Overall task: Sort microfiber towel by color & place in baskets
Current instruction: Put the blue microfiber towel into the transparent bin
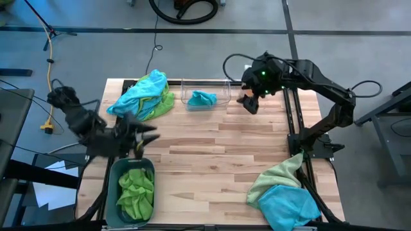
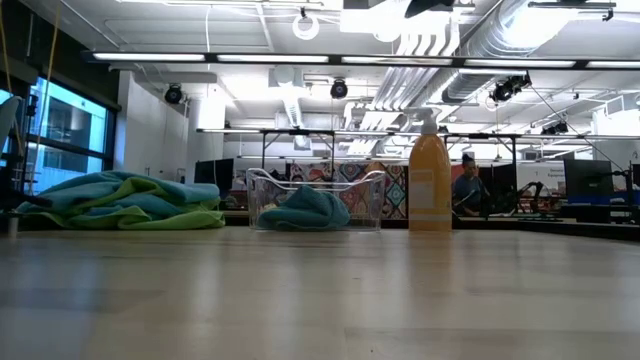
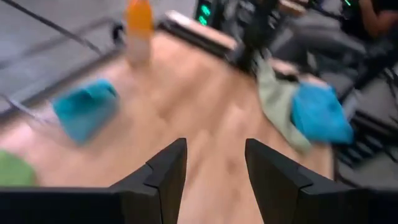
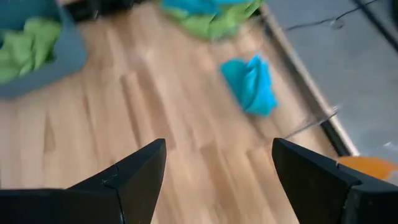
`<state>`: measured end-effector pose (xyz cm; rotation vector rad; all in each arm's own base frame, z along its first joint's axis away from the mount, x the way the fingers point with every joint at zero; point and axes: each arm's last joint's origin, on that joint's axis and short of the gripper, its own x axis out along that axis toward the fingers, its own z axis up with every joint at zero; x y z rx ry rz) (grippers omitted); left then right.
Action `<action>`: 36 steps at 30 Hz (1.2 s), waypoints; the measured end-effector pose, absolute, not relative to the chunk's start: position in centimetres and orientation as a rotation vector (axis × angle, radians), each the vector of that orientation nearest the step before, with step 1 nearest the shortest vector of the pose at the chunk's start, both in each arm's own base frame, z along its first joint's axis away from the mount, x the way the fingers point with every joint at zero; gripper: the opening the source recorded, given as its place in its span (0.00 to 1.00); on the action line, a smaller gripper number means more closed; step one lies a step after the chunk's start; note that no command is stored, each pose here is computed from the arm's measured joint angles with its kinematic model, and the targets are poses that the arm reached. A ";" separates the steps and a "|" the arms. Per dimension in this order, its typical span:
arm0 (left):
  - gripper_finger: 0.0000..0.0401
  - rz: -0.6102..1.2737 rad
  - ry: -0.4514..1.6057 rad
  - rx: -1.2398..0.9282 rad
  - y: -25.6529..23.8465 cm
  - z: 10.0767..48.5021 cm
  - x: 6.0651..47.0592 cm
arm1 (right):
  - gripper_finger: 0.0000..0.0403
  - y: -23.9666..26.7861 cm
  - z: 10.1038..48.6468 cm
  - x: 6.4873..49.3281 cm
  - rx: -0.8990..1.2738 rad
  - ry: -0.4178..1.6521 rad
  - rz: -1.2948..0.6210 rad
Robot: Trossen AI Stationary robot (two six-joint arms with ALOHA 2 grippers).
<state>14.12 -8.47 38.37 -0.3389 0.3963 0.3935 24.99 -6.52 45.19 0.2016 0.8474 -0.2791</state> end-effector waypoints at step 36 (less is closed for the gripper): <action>0.38 0.389 0.512 -0.101 0.4 34.9 19.6 | 0.72 3.1 43.1 23.5 0.452 1.140 -0.113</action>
